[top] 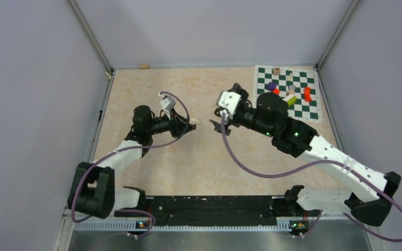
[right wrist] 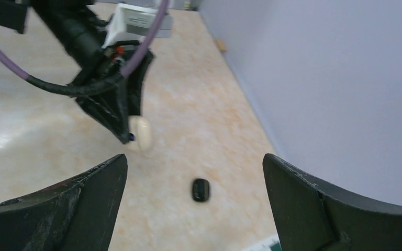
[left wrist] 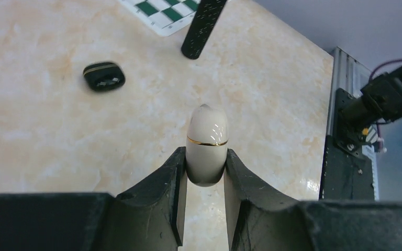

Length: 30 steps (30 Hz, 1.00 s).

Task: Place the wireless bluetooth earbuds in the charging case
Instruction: Place the charging case with the earbuds at the center of the board.

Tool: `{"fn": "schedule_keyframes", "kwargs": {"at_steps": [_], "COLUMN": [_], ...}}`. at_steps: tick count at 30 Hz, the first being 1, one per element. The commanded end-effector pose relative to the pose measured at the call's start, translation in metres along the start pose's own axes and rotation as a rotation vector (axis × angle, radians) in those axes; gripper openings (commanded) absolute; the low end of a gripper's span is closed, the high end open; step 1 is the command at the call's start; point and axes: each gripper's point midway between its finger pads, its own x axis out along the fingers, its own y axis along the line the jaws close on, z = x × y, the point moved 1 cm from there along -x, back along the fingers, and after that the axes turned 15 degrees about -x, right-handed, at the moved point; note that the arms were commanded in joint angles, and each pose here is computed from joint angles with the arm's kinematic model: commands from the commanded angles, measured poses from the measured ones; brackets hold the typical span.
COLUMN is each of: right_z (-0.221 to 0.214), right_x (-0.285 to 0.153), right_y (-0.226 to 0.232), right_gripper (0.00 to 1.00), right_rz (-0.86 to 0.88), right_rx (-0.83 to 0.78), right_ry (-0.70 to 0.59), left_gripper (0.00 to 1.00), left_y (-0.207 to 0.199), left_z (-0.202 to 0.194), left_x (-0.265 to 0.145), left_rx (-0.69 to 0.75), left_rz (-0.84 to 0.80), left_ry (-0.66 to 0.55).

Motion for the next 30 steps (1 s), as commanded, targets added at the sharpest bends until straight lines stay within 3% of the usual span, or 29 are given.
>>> {"fn": "schedule_keyframes", "kwargs": {"at_steps": [1, 5, 12, 16, 20, 22, 24, 25, 30], "right_z": [-0.026, -0.044, -0.060, -0.066, -0.070, -0.069, -0.069, -0.070, -0.078], "right_x": [-0.061, -0.092, -0.107, -0.109, -0.115, -0.118, -0.120, -0.122, -0.137], "right_y": [-0.062, -0.067, -0.071, -0.072, -0.076, -0.079, -0.082, -0.084, -0.099], "right_gripper": [0.99, 0.99, 0.99, 0.99, 0.99, 0.99, 0.99, 0.99, 0.99], "right_rz": [-0.364, -0.491, -0.609, -0.649, -0.703, -0.723, -0.738, -0.749, -0.815], "right_rx": [-0.054, -0.019, 0.001, -0.002, -0.009, -0.009, -0.011, -0.012, -0.062], "right_ry": [0.111, 0.052, 0.019, 0.022, 0.033, 0.035, 0.042, 0.051, 0.169], "left_gripper": [0.00, 0.03, 0.11, 0.29, 0.38, 0.51, 0.92, 0.98, 0.99], "left_y": [0.037, 0.056, 0.080, 0.095, 0.103, 0.104, 0.104, 0.105, 0.107], "left_z": [0.002, -0.026, -0.073, -0.093, -0.119, -0.129, -0.134, -0.138, -0.118], "left_x": [0.014, 0.031, 0.062, 0.081, 0.095, 0.100, 0.106, 0.105, 0.095], "left_rx": [-0.197, -0.344, -0.511, -0.594, -0.640, -0.661, -0.687, -0.707, -0.618], "left_rz": [0.151, 0.191, 0.224, 0.280, 0.345, 0.365, 0.374, 0.386, 0.412], "left_ry": [-0.023, 0.041, 0.180, 0.276, 0.377, 0.413, 0.446, 0.465, 0.461]}}
